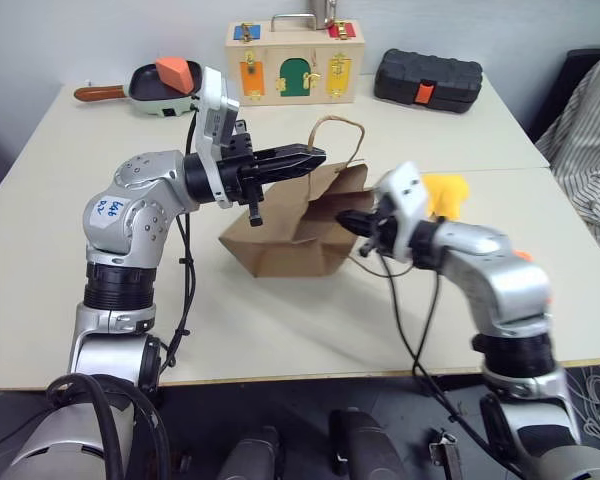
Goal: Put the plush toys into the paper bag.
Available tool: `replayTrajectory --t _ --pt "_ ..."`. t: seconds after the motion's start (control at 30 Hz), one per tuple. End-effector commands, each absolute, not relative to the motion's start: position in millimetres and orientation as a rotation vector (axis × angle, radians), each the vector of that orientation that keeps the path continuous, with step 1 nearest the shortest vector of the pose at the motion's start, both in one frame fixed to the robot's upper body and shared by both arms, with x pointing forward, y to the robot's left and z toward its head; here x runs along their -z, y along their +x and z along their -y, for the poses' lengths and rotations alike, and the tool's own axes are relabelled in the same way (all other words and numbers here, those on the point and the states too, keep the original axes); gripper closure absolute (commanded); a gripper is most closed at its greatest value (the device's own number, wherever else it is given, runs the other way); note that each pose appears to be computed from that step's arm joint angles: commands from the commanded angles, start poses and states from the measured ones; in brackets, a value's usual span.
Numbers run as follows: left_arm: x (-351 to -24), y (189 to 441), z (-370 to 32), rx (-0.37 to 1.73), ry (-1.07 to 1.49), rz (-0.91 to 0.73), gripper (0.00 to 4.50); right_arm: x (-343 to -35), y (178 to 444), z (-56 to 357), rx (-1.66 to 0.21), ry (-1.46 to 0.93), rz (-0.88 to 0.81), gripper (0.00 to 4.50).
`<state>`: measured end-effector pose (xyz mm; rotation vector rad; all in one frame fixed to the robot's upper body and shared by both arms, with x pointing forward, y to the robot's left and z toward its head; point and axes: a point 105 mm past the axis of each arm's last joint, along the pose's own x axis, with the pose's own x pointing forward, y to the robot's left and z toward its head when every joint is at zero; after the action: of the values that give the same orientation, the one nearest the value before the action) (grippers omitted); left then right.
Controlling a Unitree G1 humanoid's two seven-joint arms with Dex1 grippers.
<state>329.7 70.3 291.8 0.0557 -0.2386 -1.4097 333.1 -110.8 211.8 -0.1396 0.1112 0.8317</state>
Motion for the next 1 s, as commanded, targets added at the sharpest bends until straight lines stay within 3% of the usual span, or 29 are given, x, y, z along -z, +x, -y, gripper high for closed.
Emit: replayTrajectory --t 0.03,0.1,0.2,0.37,0.57,0.7,0.87,1.0 --pt "-300 323 -70 1.423 0.075 0.278 4.50 -238 310 137 -0.823 -0.072 -0.087 4.49" --pt "-299 323 -70 1.426 0.074 0.277 4.50 -247 305 171 -0.731 -0.080 -0.100 4.49" --pt "-299 322 -70 1.430 0.076 0.274 4.50 -255 306 219 -0.553 -0.110 -0.112 3.92" --pt "-296 321 -67 1.439 0.073 0.269 4.50 -232 343 269 -0.305 -0.200 -0.184 2.22" --pt "-298 322 -64 1.443 0.077 0.272 4.50 -208 408 295 -0.090 -0.054 -0.183 0.08" --pt "-299 320 -65 1.444 0.085 0.275 4.50 -204 440 287 -0.060 0.325 -0.171 0.04" --pt "-300 320 -67 1.429 0.090 0.280 4.50 -179 453 276 -0.010 0.404 -0.242 0.04" --pt "-300 321 -68 1.416 0.089 0.282 4.50 -173 457 272 -0.003 0.374 -0.238 1.29"
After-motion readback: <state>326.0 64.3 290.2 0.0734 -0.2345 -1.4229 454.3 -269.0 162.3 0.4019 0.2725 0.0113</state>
